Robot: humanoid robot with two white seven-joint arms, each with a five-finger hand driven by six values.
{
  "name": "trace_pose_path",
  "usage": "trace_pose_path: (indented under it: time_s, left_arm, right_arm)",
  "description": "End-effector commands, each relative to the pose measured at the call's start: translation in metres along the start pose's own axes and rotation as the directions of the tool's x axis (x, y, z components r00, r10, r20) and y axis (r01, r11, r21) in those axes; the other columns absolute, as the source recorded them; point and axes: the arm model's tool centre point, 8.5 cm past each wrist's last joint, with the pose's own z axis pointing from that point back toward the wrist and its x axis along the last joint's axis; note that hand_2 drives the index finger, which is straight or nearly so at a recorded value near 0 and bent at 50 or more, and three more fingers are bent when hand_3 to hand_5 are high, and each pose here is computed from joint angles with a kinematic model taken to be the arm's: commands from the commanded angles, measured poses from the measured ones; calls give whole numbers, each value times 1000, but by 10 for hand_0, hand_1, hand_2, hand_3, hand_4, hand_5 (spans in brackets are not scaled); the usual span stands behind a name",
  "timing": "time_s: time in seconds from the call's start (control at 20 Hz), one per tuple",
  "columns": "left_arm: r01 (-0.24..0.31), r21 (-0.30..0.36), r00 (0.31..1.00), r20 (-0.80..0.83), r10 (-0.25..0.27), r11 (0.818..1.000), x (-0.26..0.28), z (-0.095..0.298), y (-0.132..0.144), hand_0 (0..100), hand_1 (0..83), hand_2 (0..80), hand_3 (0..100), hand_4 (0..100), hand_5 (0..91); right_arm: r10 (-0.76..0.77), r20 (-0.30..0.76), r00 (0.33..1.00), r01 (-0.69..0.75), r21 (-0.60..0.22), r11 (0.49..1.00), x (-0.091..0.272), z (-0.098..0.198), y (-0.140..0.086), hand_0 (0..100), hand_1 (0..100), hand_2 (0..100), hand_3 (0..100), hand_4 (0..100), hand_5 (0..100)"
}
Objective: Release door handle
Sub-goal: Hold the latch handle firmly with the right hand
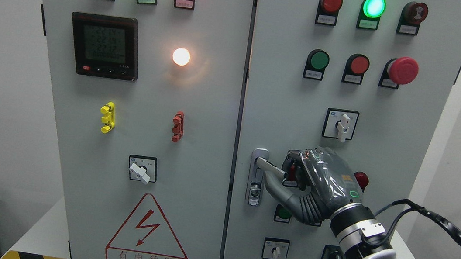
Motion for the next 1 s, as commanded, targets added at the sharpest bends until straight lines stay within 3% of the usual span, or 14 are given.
trace_pose_path:
  time_s: [0.0, 0.95]
  left_arm:
    - [-1, -1, 1000, -7, 1, 1000, -1, 0, 0, 120, 389, 0, 0, 0, 0]
    - [-1, -1, 1000, -5, 1, 1000, -1, 0, 0, 120, 389, 0, 0, 0, 0]
  right_arm:
    - [1, 1, 1000, -1, -1, 1000, -1, 1, -1, 412, 303, 786, 1000, 1000, 1000]
    - [-5, 8, 1000, 5, 0, 1000, 2, 1, 0, 429, 304, 813, 1000, 1000, 1000]
